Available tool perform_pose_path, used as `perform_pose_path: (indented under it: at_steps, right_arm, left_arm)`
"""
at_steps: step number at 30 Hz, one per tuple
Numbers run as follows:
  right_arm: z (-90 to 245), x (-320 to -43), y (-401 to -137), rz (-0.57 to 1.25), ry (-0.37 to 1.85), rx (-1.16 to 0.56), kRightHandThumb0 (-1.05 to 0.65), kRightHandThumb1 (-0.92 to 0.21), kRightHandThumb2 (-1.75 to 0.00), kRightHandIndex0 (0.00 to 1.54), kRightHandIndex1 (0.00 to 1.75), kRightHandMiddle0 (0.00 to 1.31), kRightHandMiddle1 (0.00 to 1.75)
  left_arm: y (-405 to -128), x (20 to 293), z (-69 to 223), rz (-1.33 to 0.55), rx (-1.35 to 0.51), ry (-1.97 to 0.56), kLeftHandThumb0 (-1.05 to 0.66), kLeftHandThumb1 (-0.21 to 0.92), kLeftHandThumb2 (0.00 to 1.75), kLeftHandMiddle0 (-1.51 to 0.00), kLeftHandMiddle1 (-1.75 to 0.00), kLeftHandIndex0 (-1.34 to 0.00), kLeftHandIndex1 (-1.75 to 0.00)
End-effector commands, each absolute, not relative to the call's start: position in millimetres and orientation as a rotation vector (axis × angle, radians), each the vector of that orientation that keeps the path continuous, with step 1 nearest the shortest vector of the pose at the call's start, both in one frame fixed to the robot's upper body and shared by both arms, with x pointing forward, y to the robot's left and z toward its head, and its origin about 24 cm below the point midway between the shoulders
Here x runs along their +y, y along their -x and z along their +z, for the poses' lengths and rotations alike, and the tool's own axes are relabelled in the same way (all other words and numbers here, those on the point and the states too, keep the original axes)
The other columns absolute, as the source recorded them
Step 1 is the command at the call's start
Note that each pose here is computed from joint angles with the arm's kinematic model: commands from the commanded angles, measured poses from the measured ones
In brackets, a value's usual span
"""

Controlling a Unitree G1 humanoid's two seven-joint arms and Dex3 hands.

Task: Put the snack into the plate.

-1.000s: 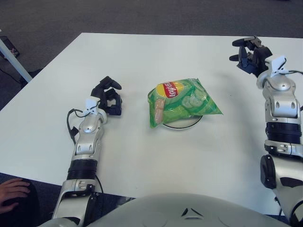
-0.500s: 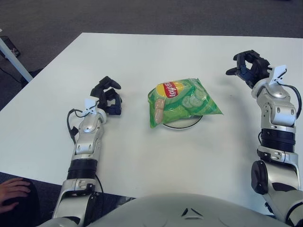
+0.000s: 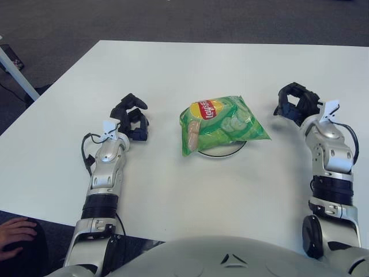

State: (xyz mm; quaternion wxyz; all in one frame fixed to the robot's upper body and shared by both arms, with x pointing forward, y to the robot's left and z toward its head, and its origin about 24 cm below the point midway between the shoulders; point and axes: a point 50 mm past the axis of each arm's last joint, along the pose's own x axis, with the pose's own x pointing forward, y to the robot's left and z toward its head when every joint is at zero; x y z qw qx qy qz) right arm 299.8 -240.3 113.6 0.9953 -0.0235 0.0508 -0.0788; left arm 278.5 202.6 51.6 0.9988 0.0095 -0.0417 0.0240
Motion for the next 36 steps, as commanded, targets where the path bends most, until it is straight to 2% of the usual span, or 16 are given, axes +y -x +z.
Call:
perform_pose_path:
  at_steps: [1, 9, 22, 36]
  right_arm:
    - [112.5, -236.2, -295.9, -0.185, 0.027, 0.088, -0.52, -0.21, -1.45, 1.13, 1.75, 0.7, 1.75]
    - [79.2, -226.3, -271.1, -0.233, -0.082, 0.131, -0.52, -0.21, -1.45, 1.29, 1.75, 0.7, 1.75]
    - [59.8, -226.4, -272.2, -0.282, -0.218, 0.114, -0.52, -0.2, -1.46, 1.33, 1.75, 0.71, 1.75]
    - [35.4, -221.4, -278.8, -0.314, -0.294, 0.116, -0.54, -0.16, -1.51, 1.33, 1.75, 0.74, 1.75]
  left_arm:
    - [-257.6, 198.8, 9.3, 0.065, 0.079, 0.043, -0.01, 0.03, 1.62, -0.86, -1.75, -0.62, -1.64]
    - [-258.5, 201.3, 8.7, 0.061, 0.077, 0.041, 0.0, -0.01, 1.67, -0.88, -1.75, -0.63, -1.68]
    - [-260.9, 205.5, 5.5, 0.051, 0.087, 0.031, 0.0, -0.04, 1.72, -0.91, -1.75, -0.64, -1.7]
    - [-269.0, 209.7, 1.9, 0.072, 0.09, 0.003, 0.0, 0.06, 1.62, -0.82, -1.74, -0.55, -1.75]
